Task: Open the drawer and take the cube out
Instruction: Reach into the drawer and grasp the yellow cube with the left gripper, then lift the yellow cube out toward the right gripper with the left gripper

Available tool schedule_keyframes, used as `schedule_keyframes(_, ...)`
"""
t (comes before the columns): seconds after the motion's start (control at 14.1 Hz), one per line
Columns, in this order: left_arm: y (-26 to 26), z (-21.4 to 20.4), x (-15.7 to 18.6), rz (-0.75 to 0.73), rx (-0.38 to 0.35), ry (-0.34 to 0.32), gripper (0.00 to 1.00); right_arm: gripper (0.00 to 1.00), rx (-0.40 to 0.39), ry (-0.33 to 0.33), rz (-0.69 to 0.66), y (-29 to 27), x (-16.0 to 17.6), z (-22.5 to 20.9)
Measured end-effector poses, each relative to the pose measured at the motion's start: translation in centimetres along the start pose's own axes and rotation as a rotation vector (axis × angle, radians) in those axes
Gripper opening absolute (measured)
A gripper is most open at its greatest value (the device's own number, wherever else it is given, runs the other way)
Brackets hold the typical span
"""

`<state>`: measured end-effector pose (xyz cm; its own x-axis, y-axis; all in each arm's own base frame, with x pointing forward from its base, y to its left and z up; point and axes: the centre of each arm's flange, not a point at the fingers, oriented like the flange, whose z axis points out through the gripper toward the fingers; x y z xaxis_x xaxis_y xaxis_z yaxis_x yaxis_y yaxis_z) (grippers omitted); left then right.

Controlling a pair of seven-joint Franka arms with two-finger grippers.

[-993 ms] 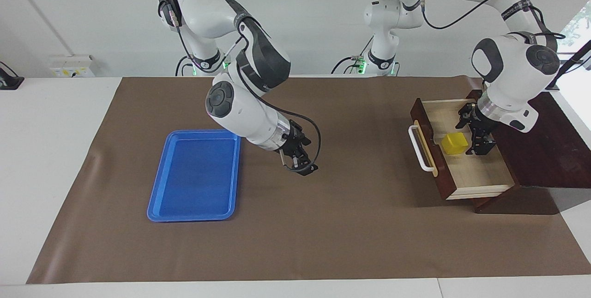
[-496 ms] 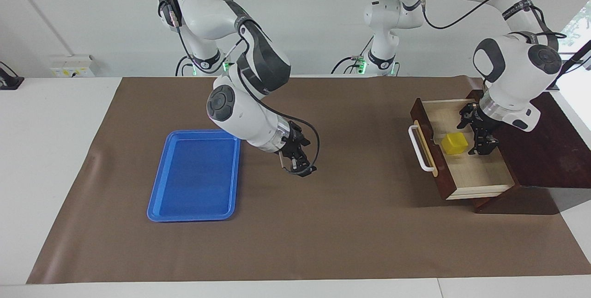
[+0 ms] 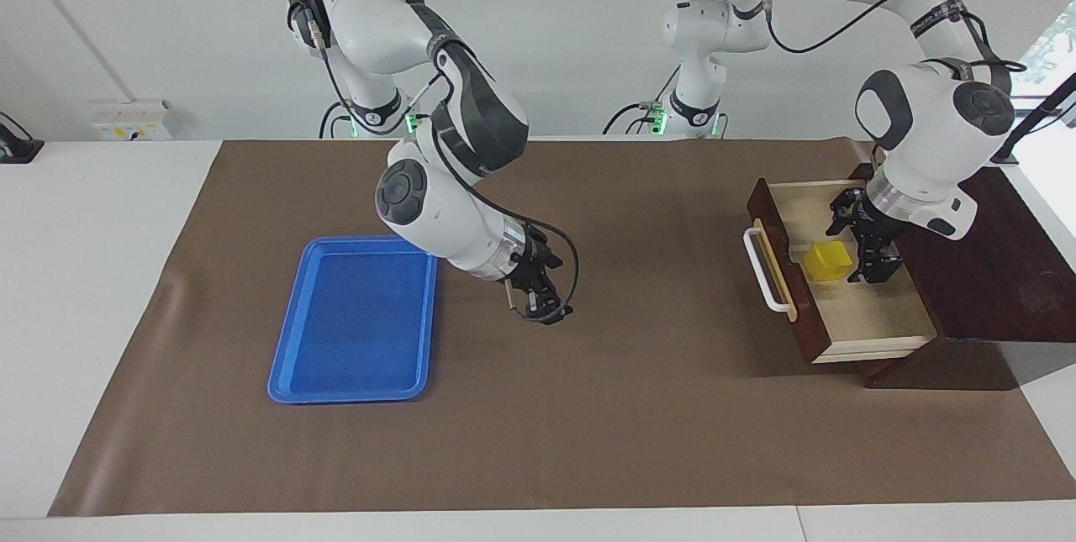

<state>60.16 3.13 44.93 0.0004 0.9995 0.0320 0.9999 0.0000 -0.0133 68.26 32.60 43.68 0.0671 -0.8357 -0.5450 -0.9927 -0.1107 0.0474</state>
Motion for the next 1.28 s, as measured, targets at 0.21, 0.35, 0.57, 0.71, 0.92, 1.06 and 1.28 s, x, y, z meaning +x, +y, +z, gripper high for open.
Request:
schedule_keyframes(0.21,0.1,-0.1,0.1,-0.002,-0.007,0.0,0.56,0.87,0.001,0.001,-0.002,0.1,-0.1,0.3)
schedule_keyframes(0.35,0.2,-0.4,0.0,-0.003,-0.013,0.001,0.56,0.87,0.003,0.002,-0.003,0.1,-0.2,0.4)
schedule_keyframes(0.57,0.6,-2.6,-0.2,-0.003,-0.019,0.0,0.56,0.87,0.004,0.005,-0.003,0.1,-0.2,0.5)
schedule_keyframes(0.71,0.9,-5.2,-1.1,0.007,-0.006,-0.003,0.56,0.87,0.005,0.006,-0.004,0.1,-0.2,0.5)
schedule_keyframes(0.92,1.0,-9.1,-3.9,-0.015,0.016,-0.011,0.56,0.87,0.005,0.009,-0.004,0.1,-0.1,0.5)
schedule_keyframes(1.06,1.0,-10.6,-7.4,-0.046,0.045,-0.014,0.56,0.87,0.004,0.012,-0.003,0.1,0.0,0.6)
schedule_keyframes(1.28,1.0,-11.0,-13.3,-0.115,0.057,-0.02,0.56,0.87,0.0,0.014,-0.001,0.2,0.1,0.6)
